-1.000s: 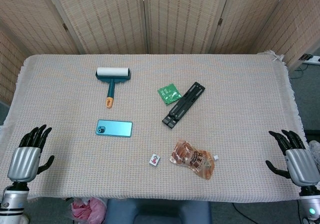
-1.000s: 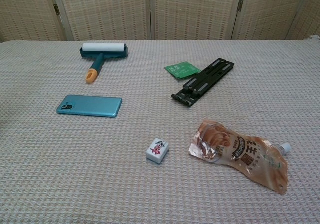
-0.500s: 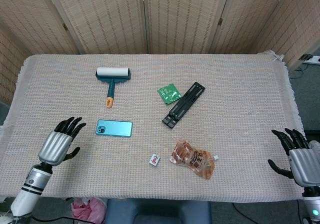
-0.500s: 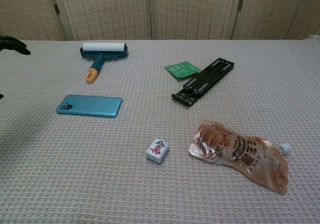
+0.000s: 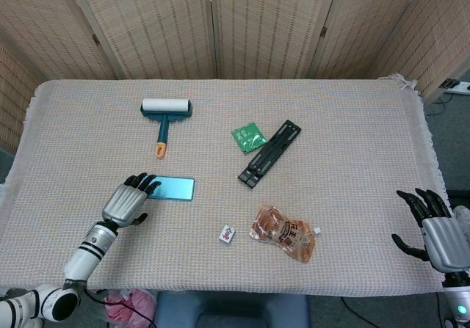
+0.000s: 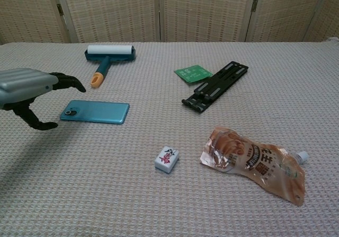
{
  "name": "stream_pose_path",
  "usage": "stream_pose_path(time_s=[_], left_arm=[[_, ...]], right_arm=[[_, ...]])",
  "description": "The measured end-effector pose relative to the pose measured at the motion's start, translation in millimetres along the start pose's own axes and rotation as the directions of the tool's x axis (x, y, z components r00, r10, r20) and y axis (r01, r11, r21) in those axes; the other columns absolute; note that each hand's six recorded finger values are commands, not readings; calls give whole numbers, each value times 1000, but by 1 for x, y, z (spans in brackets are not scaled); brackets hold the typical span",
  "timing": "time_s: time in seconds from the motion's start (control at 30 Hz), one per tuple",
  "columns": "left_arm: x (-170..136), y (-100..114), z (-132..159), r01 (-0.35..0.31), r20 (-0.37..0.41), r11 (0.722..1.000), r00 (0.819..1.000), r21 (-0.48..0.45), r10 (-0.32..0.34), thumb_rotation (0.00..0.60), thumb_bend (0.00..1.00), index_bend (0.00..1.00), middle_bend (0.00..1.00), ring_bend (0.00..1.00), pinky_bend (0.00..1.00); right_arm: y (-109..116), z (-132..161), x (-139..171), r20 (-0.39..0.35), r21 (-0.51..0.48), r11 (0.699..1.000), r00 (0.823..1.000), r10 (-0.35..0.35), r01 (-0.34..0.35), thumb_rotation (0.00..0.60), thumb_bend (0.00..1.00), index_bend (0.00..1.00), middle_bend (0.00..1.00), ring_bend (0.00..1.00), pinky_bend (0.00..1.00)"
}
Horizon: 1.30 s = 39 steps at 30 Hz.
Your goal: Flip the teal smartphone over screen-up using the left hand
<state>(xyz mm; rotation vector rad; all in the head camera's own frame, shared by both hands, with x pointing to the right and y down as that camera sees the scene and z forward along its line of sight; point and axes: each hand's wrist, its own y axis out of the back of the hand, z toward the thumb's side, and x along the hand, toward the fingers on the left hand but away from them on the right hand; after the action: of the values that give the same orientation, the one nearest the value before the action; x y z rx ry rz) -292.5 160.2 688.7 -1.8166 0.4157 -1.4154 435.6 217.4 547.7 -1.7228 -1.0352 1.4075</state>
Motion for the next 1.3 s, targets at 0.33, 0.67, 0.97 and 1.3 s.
stream_pose_path(time_s=[0.33, 0.67, 0.97, 1.3], left_arm=[[33, -10, 12, 64, -41, 998, 997, -8, -65, 600, 317, 180, 153, 91, 182], [55, -8, 24, 75, -72, 997, 995, -12, -75, 600, 318, 239, 236, 144, 182], [69, -15, 25, 101, -112, 994, 988, -30, -104, 600, 317, 268, 273, 163, 182], [80, -18, 24, 92, -134, 995, 986, -41, -97, 600, 317, 343, 360, 212, 182]], right_arm=[[-3, -4, 0, 15, -6, 1000, 1000, 6, -6, 600, 174, 142, 197, 80, 85], [-5, -8, 1, 27, -9, 1000, 1000, 11, -10, 600, 175, 142, 197, 80, 85], [-5, -11, 1, 33, -12, 1000, 999, 12, -12, 600, 175, 142, 197, 80, 85], [-6, -13, 1, 38, -15, 1000, 999, 17, -17, 600, 175, 142, 197, 80, 85]])
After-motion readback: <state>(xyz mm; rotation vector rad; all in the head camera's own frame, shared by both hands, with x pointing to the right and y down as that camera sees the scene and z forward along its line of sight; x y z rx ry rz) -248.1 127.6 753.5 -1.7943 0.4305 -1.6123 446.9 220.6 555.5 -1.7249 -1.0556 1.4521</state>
